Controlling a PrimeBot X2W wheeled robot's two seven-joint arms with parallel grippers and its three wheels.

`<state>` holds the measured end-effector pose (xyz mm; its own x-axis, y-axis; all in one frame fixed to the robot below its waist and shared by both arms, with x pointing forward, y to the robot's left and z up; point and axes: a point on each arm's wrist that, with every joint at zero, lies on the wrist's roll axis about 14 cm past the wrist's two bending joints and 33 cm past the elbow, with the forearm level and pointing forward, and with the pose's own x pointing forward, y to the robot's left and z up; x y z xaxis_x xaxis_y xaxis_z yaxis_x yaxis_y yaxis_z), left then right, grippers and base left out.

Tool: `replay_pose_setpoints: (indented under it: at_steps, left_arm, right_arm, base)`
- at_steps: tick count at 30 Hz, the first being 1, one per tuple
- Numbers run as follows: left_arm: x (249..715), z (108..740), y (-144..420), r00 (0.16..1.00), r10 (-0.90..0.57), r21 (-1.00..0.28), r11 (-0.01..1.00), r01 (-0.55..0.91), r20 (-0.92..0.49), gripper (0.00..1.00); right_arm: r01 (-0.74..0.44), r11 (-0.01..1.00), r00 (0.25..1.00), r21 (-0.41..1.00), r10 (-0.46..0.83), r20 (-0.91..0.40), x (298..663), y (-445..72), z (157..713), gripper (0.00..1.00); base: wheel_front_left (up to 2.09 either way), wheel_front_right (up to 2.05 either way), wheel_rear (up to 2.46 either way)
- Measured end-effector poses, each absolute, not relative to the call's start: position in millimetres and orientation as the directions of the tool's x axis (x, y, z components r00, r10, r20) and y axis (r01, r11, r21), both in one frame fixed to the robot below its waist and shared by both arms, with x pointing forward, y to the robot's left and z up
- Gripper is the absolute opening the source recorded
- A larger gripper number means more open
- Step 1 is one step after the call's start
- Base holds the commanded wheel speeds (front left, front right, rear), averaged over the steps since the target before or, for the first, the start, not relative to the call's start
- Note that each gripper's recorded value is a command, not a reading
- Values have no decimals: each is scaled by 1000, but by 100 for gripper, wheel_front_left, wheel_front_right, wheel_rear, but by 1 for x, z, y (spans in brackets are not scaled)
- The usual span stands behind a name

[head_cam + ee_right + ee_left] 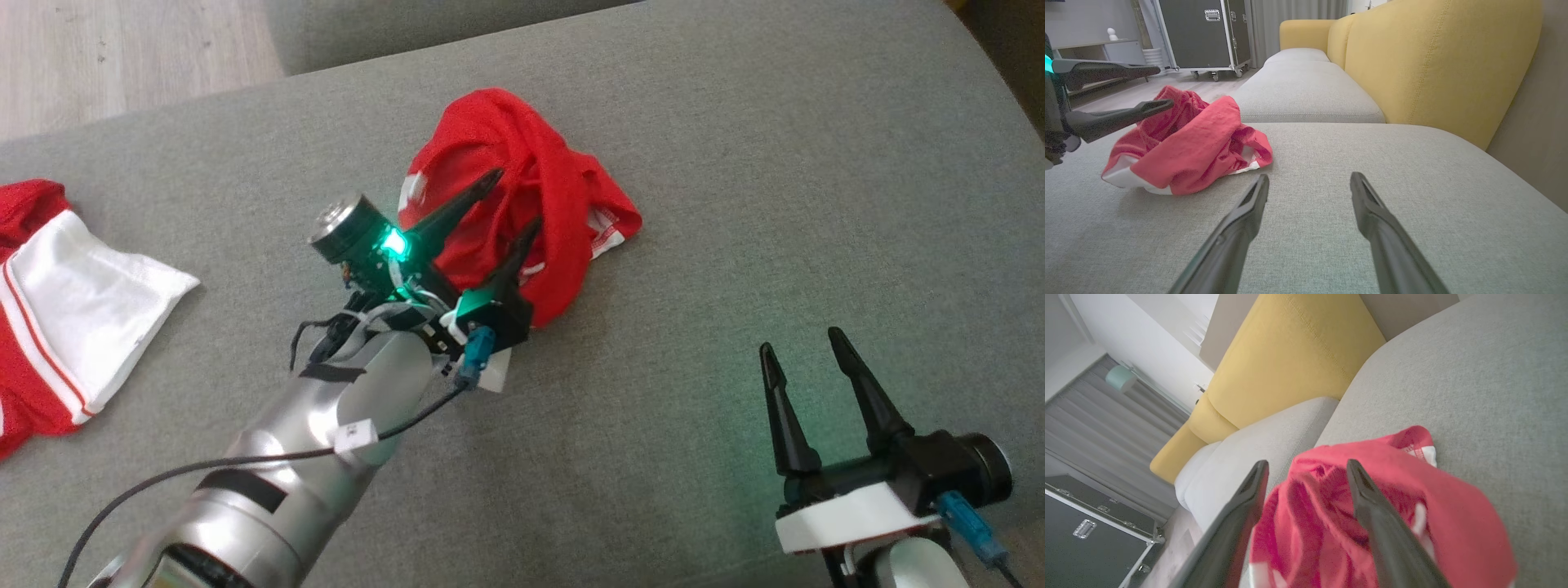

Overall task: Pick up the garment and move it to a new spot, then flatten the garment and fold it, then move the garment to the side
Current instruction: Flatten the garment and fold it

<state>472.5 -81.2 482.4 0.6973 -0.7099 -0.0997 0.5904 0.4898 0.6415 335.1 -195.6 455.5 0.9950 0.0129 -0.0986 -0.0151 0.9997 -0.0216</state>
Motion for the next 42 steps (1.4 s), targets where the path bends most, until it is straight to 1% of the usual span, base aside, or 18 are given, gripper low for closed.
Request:
replay_pose_setpoints:
  at_steps: [4, 7, 9, 12, 14, 17, 21, 23, 31, 34, 35, 36, 37, 38, 40, 42]
  left_arm:
    - [473, 488, -86, 696, -713, 659, 486, 574, -81, 100]
    - [476, 477, -81, 721, -674, 622, 499, 604, -160, 100]
    - [473, 475, -83, 715, -679, 604, 503, 618, -167, 100]
    - [467, 481, -90, 677, -723, 605, 479, 636, -139, 100]
    - [466, 474, -88, 666, -727, 610, 455, 649, -167, 100]
    - [467, 453, -76, 657, -708, 600, 416, 684, -258, 100]
    - [460, 413, -61, 617, -664, 519, 380, 765, -423, 100]
    - [454, 401, -58, 592, -656, 488, 366, 792, -468, 100]
    - [434, 389, -66, 508, -696, 457, 283, 843, -507, 100]
    - [426, 382, -70, 485, -689, 420, 280, 863, -538, 100]
    - [423, 380, -72, 474, -688, 406, 275, 871, -549, 84]
    - [419, 378, -74, 461, -690, 391, 271, 879, -558, 56]
    - [416, 376, -76, 449, -692, 375, 270, 887, -565, 34]
    - [413, 374, -79, 436, -696, 363, 263, 894, -570, 0]
    - [411, 375, -84, 420, -705, 336, 266, 903, -572, 0]
    - [411, 381, -91, 412, -731, 310, 281, 908, -544, 0]
  right_arm:
    - [-14, 1000, 995, -21, 12, -102, 335, -196, 455, 100]
    - [-12, 1000, 995, -21, 10, -101, 335, -196, 455, 100]
    - [-6, 1000, 995, -23, 4, -102, 335, -198, 455, 100]
    - [2, 1000, 994, -25, -5, -106, 336, -201, 453, 100]
    - [0, 1000, 994, -24, -3, -113, 337, -201, 451, 100]
    - [-5, 1000, 992, -21, 2, -123, 338, -199, 448, 100]
    - [-13, 1000, 991, -20, 11, -131, 341, -196, 445, 100]
    - [-15, 1000, 992, -22, 12, -126, 345, -196, 446, 100]
    - [-22, 999, 993, -25, 18, -119, 350, -195, 448, 100]
    - [-26, 999, 993, -23, 23, -119, 350, -193, 448, 100]
    - [-28, 999, 993, -23, 25, -119, 349, -193, 448, 100]
    - [-29, 999, 993, -23, 26, -119, 349, -192, 448, 100]
    - [-29, 999, 993, -23, 26, -118, 349, -192, 448, 100]
    - [-27, 999, 993, -24, 24, -115, 349, -193, 449, 100]
    - [-20, 999, 994, -27, 17, -107, 349, -195, 452, 100]
    - [-11, 1000, 995, -29, 8, -104, 347, -198, 454, 100]
  base:
    - [0, 0, 0]
    - [0, 0, 0]
    - [0, 0, 0]
    - [0, 0, 0]
    - [0, 0, 0]
    - [0, 0, 0]
    - [0, 0, 0]
    - [0, 0, 0]
    - [0, 0, 0]
    - [0, 0, 0]
    - [0, 0, 0]
    - [0, 0, 0]
    - [0, 0, 0]
    - [0, 0, 0]
    - [0, 0, 0]
    - [0, 0, 0]
